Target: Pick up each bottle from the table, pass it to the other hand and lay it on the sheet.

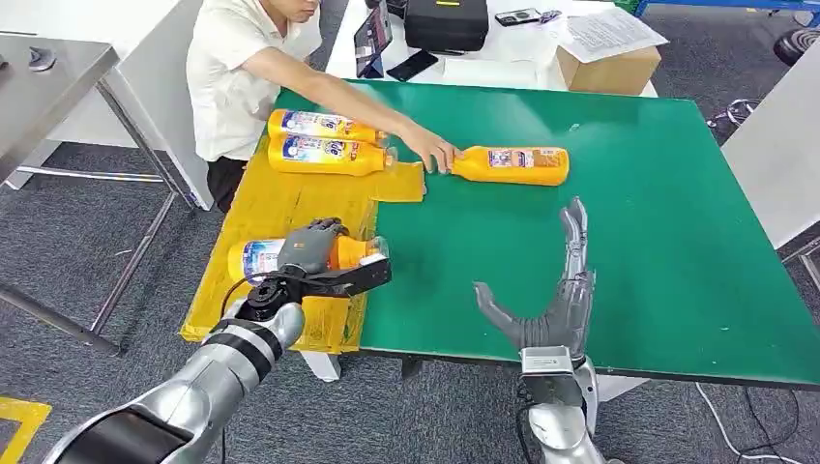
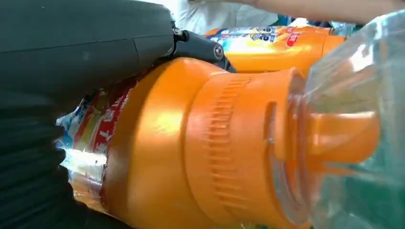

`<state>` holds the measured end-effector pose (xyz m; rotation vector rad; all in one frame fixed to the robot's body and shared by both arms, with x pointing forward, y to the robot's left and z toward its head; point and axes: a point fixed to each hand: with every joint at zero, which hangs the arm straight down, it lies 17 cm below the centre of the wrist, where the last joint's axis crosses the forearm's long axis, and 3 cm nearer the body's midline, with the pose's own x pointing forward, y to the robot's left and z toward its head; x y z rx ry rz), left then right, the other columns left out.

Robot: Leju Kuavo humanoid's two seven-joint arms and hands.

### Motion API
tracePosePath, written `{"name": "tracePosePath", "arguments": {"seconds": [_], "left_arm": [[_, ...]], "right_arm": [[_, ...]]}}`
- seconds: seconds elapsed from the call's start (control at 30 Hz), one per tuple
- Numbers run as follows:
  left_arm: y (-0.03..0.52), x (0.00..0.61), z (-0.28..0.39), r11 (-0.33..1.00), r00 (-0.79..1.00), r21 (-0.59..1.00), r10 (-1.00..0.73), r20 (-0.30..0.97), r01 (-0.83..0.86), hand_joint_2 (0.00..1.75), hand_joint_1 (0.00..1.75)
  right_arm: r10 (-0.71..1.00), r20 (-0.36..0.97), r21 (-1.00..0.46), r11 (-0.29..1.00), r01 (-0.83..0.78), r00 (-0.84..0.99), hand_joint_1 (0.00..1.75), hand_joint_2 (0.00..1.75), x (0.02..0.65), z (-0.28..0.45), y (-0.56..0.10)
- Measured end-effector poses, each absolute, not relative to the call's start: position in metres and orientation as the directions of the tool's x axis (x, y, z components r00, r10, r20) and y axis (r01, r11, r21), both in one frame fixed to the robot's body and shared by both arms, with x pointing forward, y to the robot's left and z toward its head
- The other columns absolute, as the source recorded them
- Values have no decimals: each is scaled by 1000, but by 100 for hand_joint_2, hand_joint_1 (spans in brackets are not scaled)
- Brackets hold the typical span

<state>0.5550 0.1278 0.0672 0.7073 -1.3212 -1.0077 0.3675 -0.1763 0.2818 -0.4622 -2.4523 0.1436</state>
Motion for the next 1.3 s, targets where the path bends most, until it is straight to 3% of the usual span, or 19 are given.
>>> {"name": "tracePosePath", "arguments": {"seconds": [0.23, 0.53, 0.73, 0.83, 0.9, 0.93, 1.0, 1.07, 1.3], "left_arm": [[97, 537, 38, 477, -69, 749, -822, 566, 459, 175, 0], [94, 534, 33, 454, -66, 732, -826, 559, 508, 175, 0], [75, 528, 43, 524, -117, 655, -726, 677, 544, 175, 0], [61, 526, 70, 665, -192, 594, -578, 793, 453, 175, 0], [48, 517, 100, 838, -186, 360, -310, 932, 409, 175, 0], [46, 512, 121, 920, -153, 137, -86, 985, 366, 175, 0], [57, 505, 140, 948, -107, -177, 211, 972, 264, 175, 0], [67, 495, 150, 902, -84, -394, 412, 907, 175, 175, 0], [79, 467, 183, 822, -165, -556, 569, 806, 122, 175, 0]], "right_arm": [[309, 610, -166, 950, 263, -730, 0, 175, 374, 277, -182], [294, 630, -156, 954, 254, -718, 0, 175, 381, 271, -184], [295, 646, -149, 953, 263, -704, 0, 175, 384, 265, -190], [304, 647, -151, 950, 274, -699, 0, 175, 385, 264, -193], [309, 649, -153, 948, 278, -695, 0, 175, 385, 262, -194], [313, 651, -152, 946, 286, -692, 0, 175, 385, 261, -195], [323, 652, -149, 942, 302, -686, 0, 175, 384, 259, -197], [330, 656, -147, 938, 314, -679, 0, 175, 383, 257, -198], [351, 668, -165, 930, 329, -656, 0, 175, 377, 245, -201]]}}
